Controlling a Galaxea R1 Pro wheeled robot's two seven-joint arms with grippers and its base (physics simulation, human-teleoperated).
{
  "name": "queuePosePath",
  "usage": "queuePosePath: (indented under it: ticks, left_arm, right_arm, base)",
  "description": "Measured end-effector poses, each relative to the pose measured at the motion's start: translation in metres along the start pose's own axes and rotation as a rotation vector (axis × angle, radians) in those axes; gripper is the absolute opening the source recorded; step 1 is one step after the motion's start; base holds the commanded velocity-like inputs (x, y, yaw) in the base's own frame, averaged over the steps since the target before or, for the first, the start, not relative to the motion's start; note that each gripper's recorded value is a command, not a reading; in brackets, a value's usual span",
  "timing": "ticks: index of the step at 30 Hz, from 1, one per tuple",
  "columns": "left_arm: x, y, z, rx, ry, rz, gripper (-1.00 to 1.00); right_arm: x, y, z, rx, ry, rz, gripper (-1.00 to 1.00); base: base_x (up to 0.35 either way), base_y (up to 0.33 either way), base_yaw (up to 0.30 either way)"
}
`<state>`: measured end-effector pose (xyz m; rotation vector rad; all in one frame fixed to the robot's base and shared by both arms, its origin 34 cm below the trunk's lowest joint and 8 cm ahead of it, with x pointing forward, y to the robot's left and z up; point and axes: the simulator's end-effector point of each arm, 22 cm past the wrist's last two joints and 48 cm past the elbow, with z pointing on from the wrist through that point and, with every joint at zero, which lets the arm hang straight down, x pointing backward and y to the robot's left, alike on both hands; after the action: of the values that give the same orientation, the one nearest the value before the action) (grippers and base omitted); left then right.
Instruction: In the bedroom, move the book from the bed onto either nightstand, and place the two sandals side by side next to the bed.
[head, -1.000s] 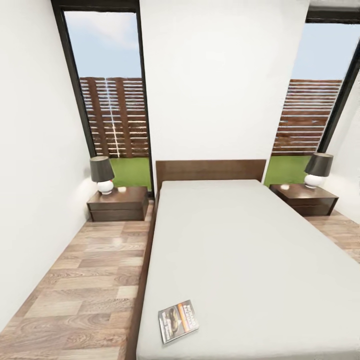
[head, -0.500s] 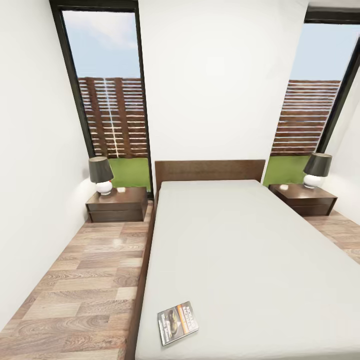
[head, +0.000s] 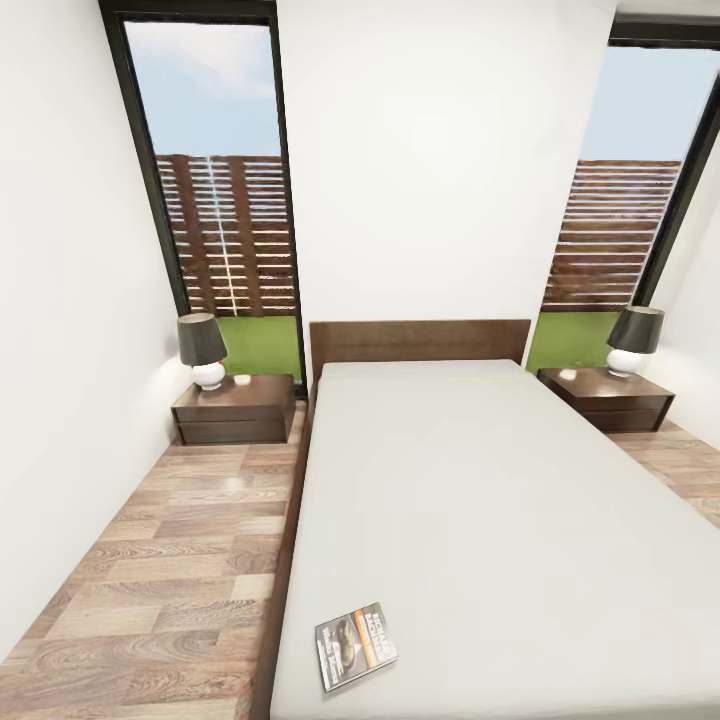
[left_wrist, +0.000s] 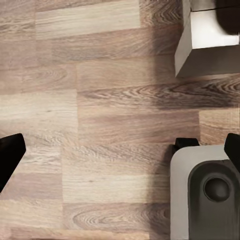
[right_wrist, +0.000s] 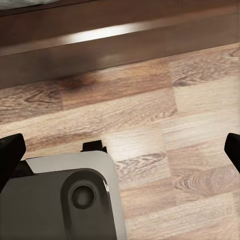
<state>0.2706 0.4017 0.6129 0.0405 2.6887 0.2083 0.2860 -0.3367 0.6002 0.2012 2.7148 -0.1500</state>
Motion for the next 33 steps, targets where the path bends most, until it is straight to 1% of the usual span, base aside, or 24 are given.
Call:
queuePosePath:
  ticks: [1,3,4,6,7,9,10,11,12,14,17,18,20,21,25,26,27,28,30,32,33]
  left_arm:
    - [0.0,0.0,0.0,0.0,0.0,0.002,1.0]
    - [-0.003,0.032,0.0,-0.057,0.003,-0.006,1.0]
    - [-0.003,0.032,0.0,-0.057,0.004,-0.001,1.0]
    - [-0.009,0.074,-0.002,-0.138,0.009,-0.022,1.0]
    - [-0.009,0.074,-0.002,-0.137,0.009,-0.017,1.0]
    - [-0.028,0.114,-0.001,-0.215,0.004,-0.056,1.0]
    - [-0.028,0.115,-0.001,-0.215,0.004,-0.053,1.0]
    - [-0.043,0.131,0.0,-0.246,-0.007,-0.078,1.0]
    - [-0.044,0.132,0.0,-0.247,-0.007,-0.077,1.0]
    - [-0.082,0.157,0.005,-0.289,-0.04,-0.127,1.0]
    - [-0.148,0.18,0.011,-0.316,-0.103,-0.191,1.0]
    - [-0.149,0.18,0.011,-0.317,-0.104,-0.193,1.0]
    - [-0.192,0.188,0.013,-0.318,-0.145,-0.226,1.0]
    - [-0.193,0.188,0.013,-0.319,-0.146,-0.228,1.0]
    - [-0.279,0.194,0.013,-0.296,-0.214,-0.281,1.0]
    - [-0.28,0.195,0.012,-0.296,-0.215,-0.283,1.0]
    - [-0.3,0.193,0.012,-0.283,-0.228,-0.294,1.0]
    - [-0.302,0.194,0.012,-0.283,-0.23,-0.295,1.0]
    - [-0.341,0.188,0.009,-0.251,-0.252,-0.314,1.0]
    - [-0.378,0.176,0.007,-0.211,-0.27,-0.329,1.0]
    - [-0.378,0.177,0.006,-0.211,-0.271,-0.33,1.0]
  right_arm:
    - [0.0,0.0,0.0,0.0,0.0,0.0,1.0]
    - [0.0,0.0,0.0,0.0,0.0,0.0,1.0]
    - [0.0,0.0,0.0,0.0,0.0,0.0,1.0]
    - [0.0,0.0,0.0,0.0,0.0,0.0,1.0]
    - [0.0,0.0,0.0,0.0,0.0,0.0,1.0]
    - [0.0,0.0,0.0,0.0,0.0,0.0,1.0]
    - [0.0,0.0,0.0,0.0,0.0,0.0,1.0]
    - [0.0,0.0,0.0,0.0,0.0,0.0,1.0]
    - [0.0,0.0,0.0,0.0,0.0,0.0,1.0]
    - [0.0,0.0,0.0,0.001,0.0,0.001,1.0]
    - [0.0,-0.001,0.0,0.002,0.0,0.002,1.0]
    - [0.0,0.0,0.0,0.002,0.0,0.002,1.0]
    - [0.0,-0.001,0.0,0.002,0.0,0.002,1.0]
    - [0.0,-0.001,0.0,0.002,0.0,0.002,1.0]
    - [0.0,-0.001,0.0,0.003,0.0,0.003,1.0]
    - [0.0,-0.001,0.0,0.003,0.0,0.003,1.0]
    - [0.0,-0.001,0.0,0.004,0.0,0.004,1.0]
    - [0.0,-0.001,0.0,0.004,0.0,0.004,1.0]
    - [0.0,-0.002,0.0,0.006,-0.001,0.006,1.0]
    - [0.0,-0.003,0.0,0.011,-0.001,0.009,1.0]
    - [0.0,-0.003,0.0,0.011,-0.001,0.009,1.0]
  base:
    - [0.0,0.0,0.0]
    - [0.0,0.0,0.0]
    - [0.0,0.0,0.0]
    - [0.0,0.0,0.0]
    - [0.0,0.0,0.0]
    - [0.0,0.0,0.0]
    - [0.0,0.0,0.0]
    - [0.0,0.0,0.0]
    - [0.0,0.0,0.0]
    - [0.0,0.0,0.0]
    - [0.0,0.0,0.0]
    - [0.0,0.0,0.0]
    - [0.0,0.0,0.0]
    - [0.0,0.0,0.0]
    - [0.0,0.0,0.0]
    - [0.0,0.0,0.0]
    - [0.0,0.0,0.0]
    - [0.0,0.0,0.0]
    - [0.0,0.0,0.0]
    - [0.0,0.0,0.0]
    - [0.0,0.0,0.0]
